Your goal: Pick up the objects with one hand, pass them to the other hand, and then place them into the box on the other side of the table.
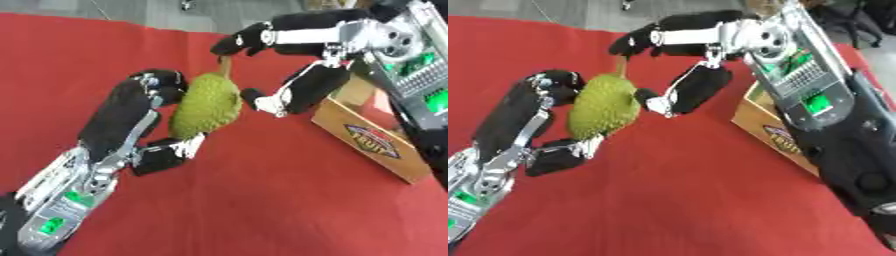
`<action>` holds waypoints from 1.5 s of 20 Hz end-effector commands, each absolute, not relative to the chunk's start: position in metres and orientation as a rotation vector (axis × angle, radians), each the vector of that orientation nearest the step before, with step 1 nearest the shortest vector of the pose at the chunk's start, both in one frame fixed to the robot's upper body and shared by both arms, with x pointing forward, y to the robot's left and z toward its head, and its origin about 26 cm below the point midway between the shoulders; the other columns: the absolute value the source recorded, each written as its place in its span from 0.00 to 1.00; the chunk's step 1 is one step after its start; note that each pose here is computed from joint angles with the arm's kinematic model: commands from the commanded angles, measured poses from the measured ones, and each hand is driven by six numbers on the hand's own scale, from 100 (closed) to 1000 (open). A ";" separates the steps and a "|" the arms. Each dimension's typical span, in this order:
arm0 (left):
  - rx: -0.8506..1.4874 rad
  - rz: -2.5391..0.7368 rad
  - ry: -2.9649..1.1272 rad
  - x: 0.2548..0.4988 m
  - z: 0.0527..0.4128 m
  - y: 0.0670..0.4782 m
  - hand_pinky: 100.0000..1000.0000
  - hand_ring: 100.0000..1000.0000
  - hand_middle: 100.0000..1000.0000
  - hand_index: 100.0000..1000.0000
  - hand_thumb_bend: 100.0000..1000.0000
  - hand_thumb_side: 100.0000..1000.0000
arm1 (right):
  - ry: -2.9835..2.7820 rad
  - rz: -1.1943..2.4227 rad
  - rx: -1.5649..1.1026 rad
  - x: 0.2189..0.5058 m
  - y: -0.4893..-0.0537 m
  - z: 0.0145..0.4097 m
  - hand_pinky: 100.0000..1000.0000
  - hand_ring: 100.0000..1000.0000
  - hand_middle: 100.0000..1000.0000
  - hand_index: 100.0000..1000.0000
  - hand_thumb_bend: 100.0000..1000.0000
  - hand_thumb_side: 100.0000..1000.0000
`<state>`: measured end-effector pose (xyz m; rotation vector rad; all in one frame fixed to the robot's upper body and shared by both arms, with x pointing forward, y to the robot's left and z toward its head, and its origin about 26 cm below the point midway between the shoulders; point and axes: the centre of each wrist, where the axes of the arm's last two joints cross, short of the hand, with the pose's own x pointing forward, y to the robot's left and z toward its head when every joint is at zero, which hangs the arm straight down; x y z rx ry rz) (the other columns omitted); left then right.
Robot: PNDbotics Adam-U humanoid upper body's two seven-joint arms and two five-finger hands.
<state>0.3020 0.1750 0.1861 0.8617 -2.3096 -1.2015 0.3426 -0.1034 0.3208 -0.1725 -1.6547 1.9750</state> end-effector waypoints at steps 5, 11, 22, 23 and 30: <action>0.887 -1.218 -2.343 0.301 0.194 0.173 0.65 0.47 0.40 0.35 0.00 0.12 | -1.606 1.995 -0.234 0.352 -0.105 0.319 0.97 1.00 0.90 1.00 0.00 0.22; 0.895 -1.225 -2.337 0.302 0.195 0.174 0.65 0.47 0.40 0.35 0.00 0.11 | -1.602 2.000 -0.192 0.355 -0.104 0.317 0.97 1.00 0.89 1.00 0.00 0.21; 0.931 -1.234 -2.313 0.306 0.190 0.177 0.65 0.47 0.40 0.35 0.00 0.08 | -1.633 2.029 -0.135 0.342 -0.107 0.326 0.98 1.00 0.90 1.00 0.00 0.19; 0.933 -1.238 -2.313 0.307 0.190 0.177 0.65 0.47 0.40 0.35 0.00 0.08 | -1.634 2.033 -0.131 0.341 -0.107 0.327 0.98 1.00 0.90 1.00 0.00 0.19; 0.952 -1.262 -2.315 0.307 0.190 0.178 0.65 0.48 0.40 0.35 0.00 0.05 | -1.611 2.055 -0.097 0.343 -0.104 0.323 0.98 1.00 0.90 1.00 0.00 0.16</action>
